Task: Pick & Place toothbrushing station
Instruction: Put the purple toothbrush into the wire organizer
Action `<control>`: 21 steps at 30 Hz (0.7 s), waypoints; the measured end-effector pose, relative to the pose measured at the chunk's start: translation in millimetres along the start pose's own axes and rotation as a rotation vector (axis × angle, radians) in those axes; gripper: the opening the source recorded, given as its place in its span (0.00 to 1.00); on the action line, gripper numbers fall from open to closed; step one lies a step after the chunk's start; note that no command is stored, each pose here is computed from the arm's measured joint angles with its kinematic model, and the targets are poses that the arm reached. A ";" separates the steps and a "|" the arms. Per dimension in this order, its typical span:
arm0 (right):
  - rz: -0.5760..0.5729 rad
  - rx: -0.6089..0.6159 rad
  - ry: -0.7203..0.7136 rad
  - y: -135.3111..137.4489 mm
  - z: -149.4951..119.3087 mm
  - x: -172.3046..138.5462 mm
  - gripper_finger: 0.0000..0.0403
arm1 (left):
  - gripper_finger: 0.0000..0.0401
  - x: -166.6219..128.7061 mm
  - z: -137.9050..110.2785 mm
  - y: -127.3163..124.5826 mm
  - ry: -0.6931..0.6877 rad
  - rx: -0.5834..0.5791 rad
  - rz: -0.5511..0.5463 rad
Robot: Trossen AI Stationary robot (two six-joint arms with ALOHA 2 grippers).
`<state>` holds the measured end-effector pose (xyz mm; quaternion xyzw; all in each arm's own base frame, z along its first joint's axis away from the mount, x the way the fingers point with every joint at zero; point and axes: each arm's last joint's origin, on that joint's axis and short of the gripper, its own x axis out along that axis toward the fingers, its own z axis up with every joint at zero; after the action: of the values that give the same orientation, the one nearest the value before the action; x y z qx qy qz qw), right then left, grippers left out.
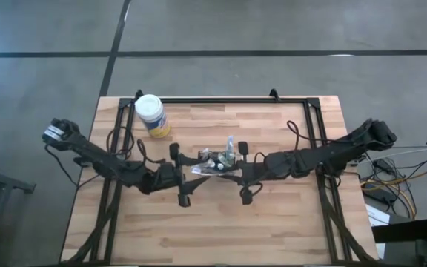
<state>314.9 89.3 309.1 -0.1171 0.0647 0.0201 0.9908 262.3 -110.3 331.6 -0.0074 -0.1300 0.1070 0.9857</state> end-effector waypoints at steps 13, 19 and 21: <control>-0.047 -0.021 0.006 -1.2 -0.2 0.8 0.06 | 0.18 9.5 -4.0 8.1 0.020 0.027 -0.059; -0.046 -0.021 0.006 -1.3 0.3 0.7 0.06 | 0.05 9.4 -3.8 7.6 0.016 0.067 -0.078; -0.043 -0.022 0.007 -1.1 0.2 0.7 0.08 | 0.07 9.4 -3.8 7.7 0.016 0.069 -0.077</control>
<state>315.7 88.3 309.5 -0.1292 0.0653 -0.0006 0.9895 270.5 -100.7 330.0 0.0307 -0.1185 0.0731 0.9898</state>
